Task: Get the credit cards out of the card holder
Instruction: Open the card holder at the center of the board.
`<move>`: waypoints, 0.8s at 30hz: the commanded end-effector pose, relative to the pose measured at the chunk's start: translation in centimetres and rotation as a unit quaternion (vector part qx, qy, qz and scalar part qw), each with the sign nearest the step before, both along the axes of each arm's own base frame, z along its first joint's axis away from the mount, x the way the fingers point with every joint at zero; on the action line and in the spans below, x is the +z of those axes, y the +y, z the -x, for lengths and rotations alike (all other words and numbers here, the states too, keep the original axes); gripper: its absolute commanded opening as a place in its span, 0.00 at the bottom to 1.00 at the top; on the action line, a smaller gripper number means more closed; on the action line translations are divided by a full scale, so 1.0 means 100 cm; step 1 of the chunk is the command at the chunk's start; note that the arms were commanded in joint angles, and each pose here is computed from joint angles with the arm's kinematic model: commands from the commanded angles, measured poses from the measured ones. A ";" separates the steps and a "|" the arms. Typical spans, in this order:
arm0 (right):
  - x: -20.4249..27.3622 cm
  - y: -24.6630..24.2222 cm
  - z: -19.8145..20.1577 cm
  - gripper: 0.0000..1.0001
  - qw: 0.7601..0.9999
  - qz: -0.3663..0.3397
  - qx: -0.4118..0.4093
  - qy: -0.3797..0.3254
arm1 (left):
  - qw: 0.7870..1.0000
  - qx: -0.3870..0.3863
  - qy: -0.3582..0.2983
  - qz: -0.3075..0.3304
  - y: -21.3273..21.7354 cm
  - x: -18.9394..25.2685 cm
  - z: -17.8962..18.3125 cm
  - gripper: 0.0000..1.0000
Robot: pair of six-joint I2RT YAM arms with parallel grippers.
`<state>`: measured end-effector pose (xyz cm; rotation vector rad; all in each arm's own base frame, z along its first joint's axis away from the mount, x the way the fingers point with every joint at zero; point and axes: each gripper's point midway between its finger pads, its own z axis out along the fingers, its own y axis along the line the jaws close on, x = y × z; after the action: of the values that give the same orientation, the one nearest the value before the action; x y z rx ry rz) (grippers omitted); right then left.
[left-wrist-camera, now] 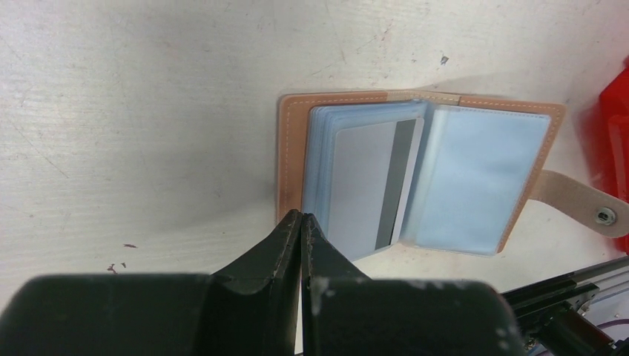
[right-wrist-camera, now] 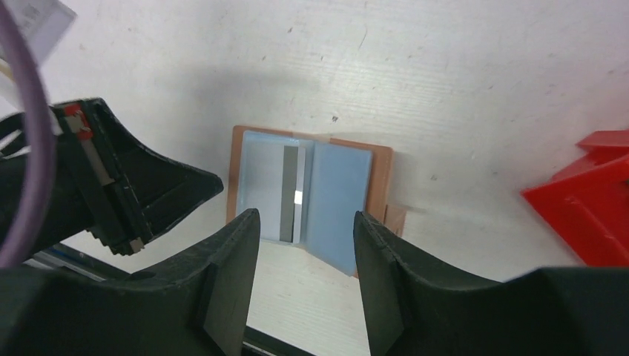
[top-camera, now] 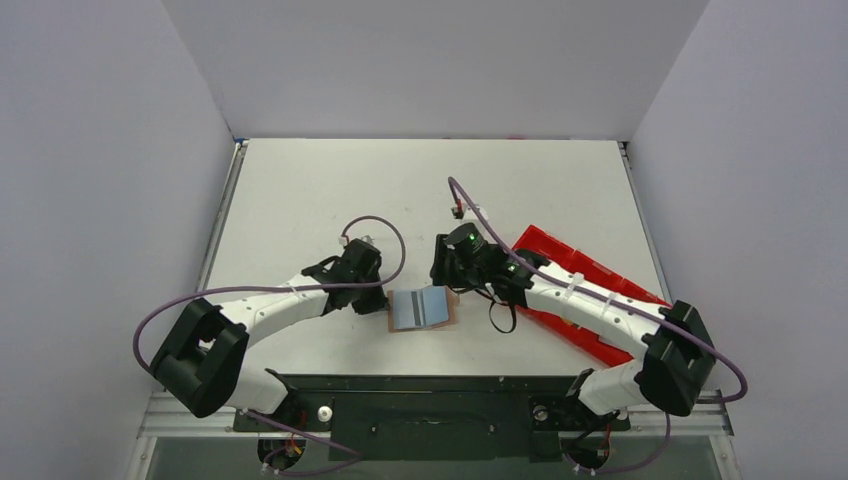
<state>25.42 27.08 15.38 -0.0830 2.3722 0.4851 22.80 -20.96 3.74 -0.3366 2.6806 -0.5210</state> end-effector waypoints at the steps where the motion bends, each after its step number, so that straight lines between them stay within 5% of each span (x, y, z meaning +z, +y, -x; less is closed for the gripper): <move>1: -0.036 0.020 0.006 0.45 0.999 -0.007 0.014 0.045 | 1.000 -0.007 -0.027 0.011 -0.010 0.018 -0.017 0.00; 19: -0.108 0.020 0.009 0.47 0.995 0.035 0.013 0.096 | 1.000 -0.011 -0.015 0.002 -0.012 0.003 -0.018 0.00; 24: -0.112 0.027 0.011 0.34 0.994 0.022 0.018 0.105 | 1.000 -0.011 -0.012 0.000 -0.012 -0.002 -0.017 0.00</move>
<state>23.67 28.30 3.68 -0.1291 2.6261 0.3912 23.16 -21.21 2.68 -0.3258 2.7137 -0.4876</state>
